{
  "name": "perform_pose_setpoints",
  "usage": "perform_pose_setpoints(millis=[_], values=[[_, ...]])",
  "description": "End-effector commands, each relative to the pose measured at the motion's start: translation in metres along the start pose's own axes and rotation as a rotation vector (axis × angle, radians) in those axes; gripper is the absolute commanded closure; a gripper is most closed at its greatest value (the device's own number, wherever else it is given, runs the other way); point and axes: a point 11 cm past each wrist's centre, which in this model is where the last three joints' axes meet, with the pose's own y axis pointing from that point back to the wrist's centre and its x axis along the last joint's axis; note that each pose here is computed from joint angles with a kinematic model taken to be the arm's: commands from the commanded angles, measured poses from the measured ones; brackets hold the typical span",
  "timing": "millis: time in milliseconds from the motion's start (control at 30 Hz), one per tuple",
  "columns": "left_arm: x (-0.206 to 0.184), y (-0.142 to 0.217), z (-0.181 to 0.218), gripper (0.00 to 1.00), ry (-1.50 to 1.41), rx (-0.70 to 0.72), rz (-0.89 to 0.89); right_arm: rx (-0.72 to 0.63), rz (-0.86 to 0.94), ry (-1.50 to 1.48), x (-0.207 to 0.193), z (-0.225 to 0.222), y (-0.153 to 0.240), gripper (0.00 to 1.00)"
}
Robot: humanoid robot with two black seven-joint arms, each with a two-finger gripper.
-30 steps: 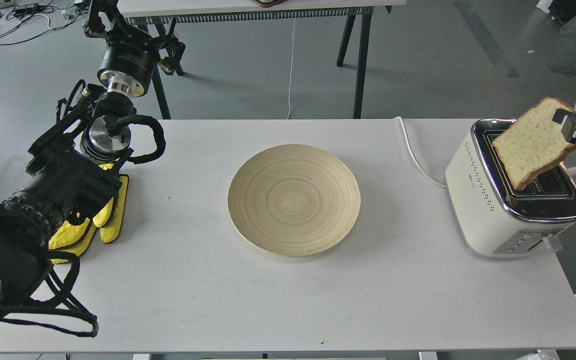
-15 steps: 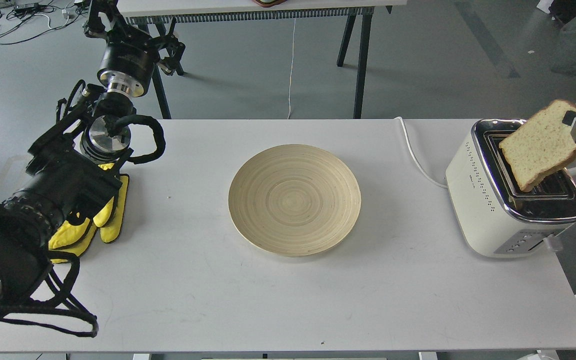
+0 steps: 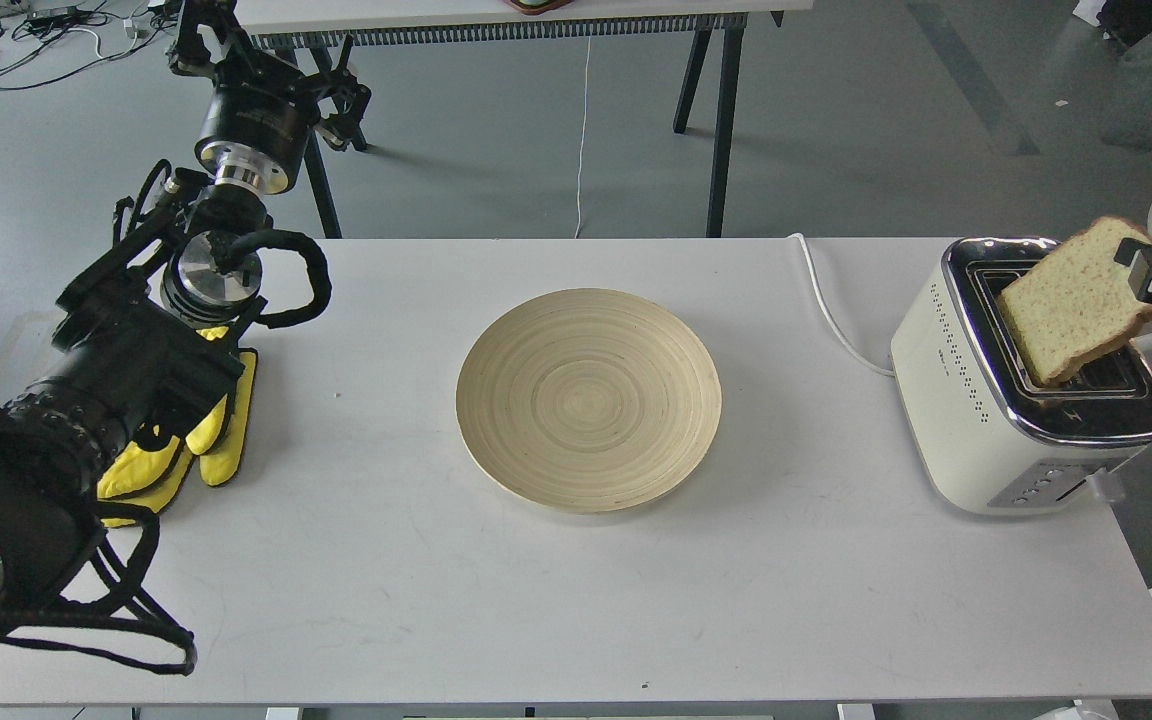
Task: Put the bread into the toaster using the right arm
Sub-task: 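Lower the bread slice into the toaster slot with the right gripper, then open the right gripper and withdraw it upward from the toaster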
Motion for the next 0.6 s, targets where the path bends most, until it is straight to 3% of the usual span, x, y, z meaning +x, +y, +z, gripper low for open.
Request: perform_pose_setpoints(millis=[0,67,100,333,567], values=[[0.0,0.0,0.0,0.0,0.0,0.0,0.0,0.021,-0.006,-0.008,-0.004,-0.008,-0.005,0.43],[0.0,0.0,0.0,0.0,0.0,0.001,-0.001,0.036,-0.004,-0.015,-0.003,-0.013,-0.008,0.21],[0.0,0.0,0.0,0.0,0.001,0.0,-0.001,0.042,0.003,-0.017,-0.002,-0.015,-0.008,0.01],[0.0,0.0,0.0,0.0,0.001,0.0,-0.001,0.152,0.101,-0.078,0.03,-0.046,-0.011,0.02],[0.0,0.0,0.0,0.0,0.001,0.0,-0.001,0.35,0.249,-0.696,0.088,-0.089,-0.023,0.01]])
